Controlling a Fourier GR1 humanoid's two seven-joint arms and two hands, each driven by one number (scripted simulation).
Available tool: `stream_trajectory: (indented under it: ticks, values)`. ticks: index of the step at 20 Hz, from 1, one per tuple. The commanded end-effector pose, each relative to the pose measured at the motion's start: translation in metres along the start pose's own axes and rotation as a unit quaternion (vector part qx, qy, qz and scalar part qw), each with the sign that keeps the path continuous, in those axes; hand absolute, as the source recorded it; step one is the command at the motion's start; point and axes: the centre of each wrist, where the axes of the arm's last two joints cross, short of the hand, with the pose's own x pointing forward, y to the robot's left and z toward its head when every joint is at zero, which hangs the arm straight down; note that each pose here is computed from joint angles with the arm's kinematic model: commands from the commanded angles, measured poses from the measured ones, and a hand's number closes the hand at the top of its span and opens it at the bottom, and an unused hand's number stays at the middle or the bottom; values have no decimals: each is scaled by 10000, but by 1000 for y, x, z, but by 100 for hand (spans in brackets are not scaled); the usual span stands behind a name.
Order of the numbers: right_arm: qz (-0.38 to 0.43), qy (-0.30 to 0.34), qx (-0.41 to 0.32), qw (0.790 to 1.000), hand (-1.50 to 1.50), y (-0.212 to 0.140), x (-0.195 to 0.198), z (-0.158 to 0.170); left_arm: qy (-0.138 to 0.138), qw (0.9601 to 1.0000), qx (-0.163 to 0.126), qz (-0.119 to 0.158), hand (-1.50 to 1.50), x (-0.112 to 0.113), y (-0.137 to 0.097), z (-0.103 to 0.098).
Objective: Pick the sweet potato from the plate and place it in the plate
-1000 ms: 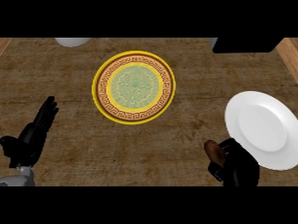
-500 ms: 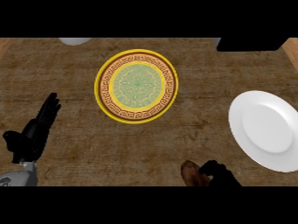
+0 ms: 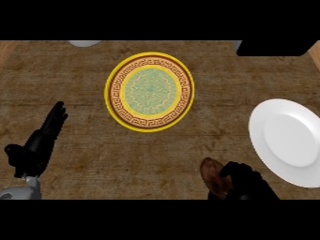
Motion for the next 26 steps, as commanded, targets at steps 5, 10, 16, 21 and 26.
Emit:
stream_trajectory:
  ticks: [5, 10, 16, 21, 26]
  values:
    - [-938, 778, 184, 9924, 150, -49, 44, -22, -43, 9999, -112, -10, 0, 9, 1, -9]
    - [-877, 675, 371, 9932, 150, -37, 72, -52, -120, 9999, -102, -25, 0, 7, -15, -8]
    - [-1111, 763, 673, 9886, 150, 0, 104, -90, -145, 9996, -254, -34, 0, 14, -6, -21]
    - [-1205, 711, 787, 9870, 150, 7, 134, -127, -114, 9993, -355, 11, 0, 9, -12, -21]
    - [-1250, 811, 930, 9845, 150, 40, 144, -145, -143, 9990, -418, -43, 0, 16, -13, -21]
